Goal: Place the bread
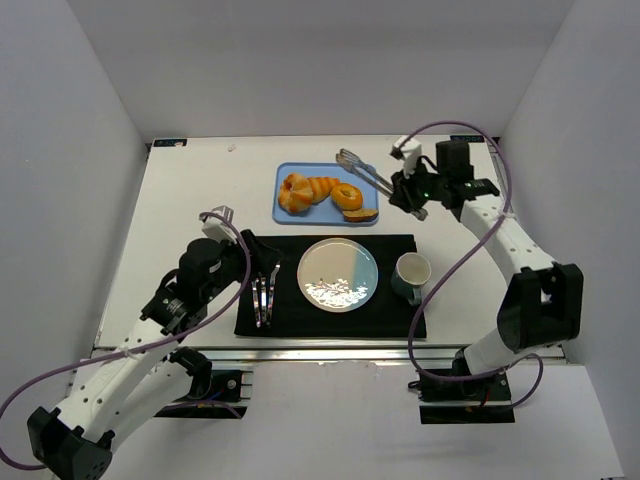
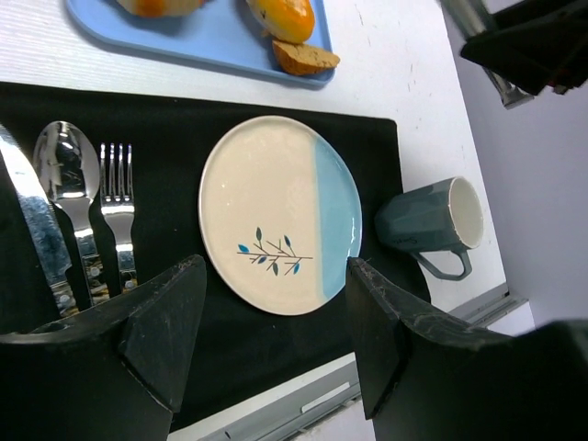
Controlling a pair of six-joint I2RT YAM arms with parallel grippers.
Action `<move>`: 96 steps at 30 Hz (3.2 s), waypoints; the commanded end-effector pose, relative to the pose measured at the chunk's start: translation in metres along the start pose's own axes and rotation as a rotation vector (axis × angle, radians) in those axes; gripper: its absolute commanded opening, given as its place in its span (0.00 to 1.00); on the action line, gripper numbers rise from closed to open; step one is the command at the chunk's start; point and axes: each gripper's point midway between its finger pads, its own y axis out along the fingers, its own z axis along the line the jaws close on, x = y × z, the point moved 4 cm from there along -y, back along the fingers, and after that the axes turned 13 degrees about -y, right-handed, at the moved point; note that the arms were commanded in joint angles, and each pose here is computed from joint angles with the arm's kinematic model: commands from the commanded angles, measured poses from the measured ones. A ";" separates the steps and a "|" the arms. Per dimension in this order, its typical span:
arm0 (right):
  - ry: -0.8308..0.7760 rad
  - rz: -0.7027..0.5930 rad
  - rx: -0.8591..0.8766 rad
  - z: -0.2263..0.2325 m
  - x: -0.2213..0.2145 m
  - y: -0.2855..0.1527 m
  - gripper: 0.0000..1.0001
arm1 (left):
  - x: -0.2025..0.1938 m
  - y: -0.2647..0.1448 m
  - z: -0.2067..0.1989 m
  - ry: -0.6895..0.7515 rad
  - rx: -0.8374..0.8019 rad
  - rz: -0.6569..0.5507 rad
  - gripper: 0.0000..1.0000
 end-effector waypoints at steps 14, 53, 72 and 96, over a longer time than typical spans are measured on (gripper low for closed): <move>0.116 -0.106 0.203 0.034 0.082 0.071 0.45 | 0.018 -0.029 -0.004 -0.057 0.022 -0.105 0.72; 0.284 0.023 0.143 0.063 0.058 0.119 0.54 | 0.022 -0.023 -0.007 -0.043 0.035 -0.104 0.72; 0.393 -0.115 0.196 0.053 0.085 0.083 0.00 | 0.025 -0.030 -0.009 -0.052 0.020 -0.123 0.72; 0.118 -0.090 0.566 0.115 0.010 -0.060 0.00 | 0.023 -0.032 -0.010 -0.053 -0.008 -0.126 0.72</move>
